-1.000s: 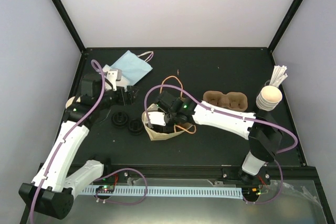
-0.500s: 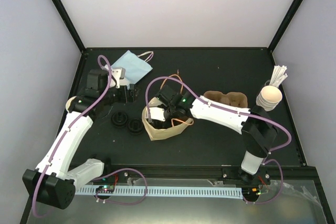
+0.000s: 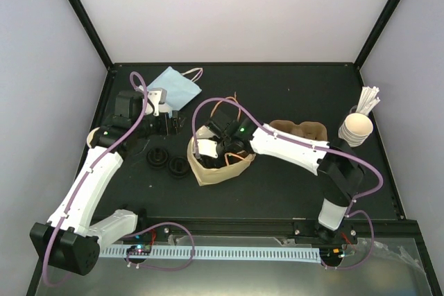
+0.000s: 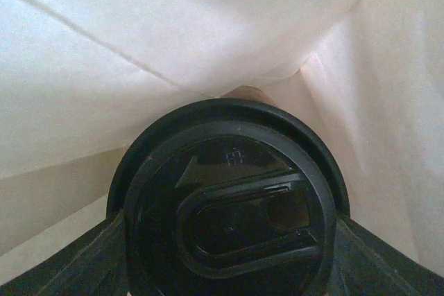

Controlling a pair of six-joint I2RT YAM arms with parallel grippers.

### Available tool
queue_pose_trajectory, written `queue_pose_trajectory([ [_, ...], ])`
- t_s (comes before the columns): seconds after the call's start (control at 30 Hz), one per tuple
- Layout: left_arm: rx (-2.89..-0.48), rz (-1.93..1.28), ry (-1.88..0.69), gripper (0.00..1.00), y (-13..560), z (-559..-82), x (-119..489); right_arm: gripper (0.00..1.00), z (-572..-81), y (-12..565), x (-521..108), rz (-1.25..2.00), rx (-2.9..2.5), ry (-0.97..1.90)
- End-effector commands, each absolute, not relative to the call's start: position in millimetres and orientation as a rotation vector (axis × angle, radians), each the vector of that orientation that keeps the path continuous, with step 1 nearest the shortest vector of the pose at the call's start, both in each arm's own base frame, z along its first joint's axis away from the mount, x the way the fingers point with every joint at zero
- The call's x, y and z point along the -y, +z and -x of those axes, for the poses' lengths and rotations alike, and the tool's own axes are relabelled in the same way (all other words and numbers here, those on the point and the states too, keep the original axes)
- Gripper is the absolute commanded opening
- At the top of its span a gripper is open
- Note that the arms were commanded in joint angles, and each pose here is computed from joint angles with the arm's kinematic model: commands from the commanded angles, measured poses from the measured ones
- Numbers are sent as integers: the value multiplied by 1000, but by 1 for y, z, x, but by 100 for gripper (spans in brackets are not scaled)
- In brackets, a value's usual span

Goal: Pack the takeout coffee

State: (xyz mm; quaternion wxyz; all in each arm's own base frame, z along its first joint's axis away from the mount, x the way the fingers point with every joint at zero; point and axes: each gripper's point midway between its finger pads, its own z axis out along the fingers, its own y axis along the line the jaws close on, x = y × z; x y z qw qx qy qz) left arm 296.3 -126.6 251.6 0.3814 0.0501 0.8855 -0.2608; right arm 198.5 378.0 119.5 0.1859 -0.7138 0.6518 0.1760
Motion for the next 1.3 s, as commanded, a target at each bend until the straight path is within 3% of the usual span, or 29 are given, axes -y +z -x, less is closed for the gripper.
queue_pose_trajectory([
  [0.0,-2208,-165,-714,94,270,-295,132,61,-170,99,-344,2086,-1973,467],
  [0.1,-2208,-170,-728,94,271,-294,134,79,-172,106,-337,2073,-1942,408],
  [0.2,-2201,-169,-734,94,273,-292,134,86,-171,108,-331,2076,-1931,370],
  [0.27,-2197,-171,-733,94,274,-292,134,99,-169,109,-330,2073,-1923,360],
  [0.83,-2175,-184,-765,94,283,-289,137,100,-178,172,-329,1958,-1883,311],
  [1.27,-2145,-239,-857,94,295,-283,149,100,-174,187,-313,1901,-1789,254],
])
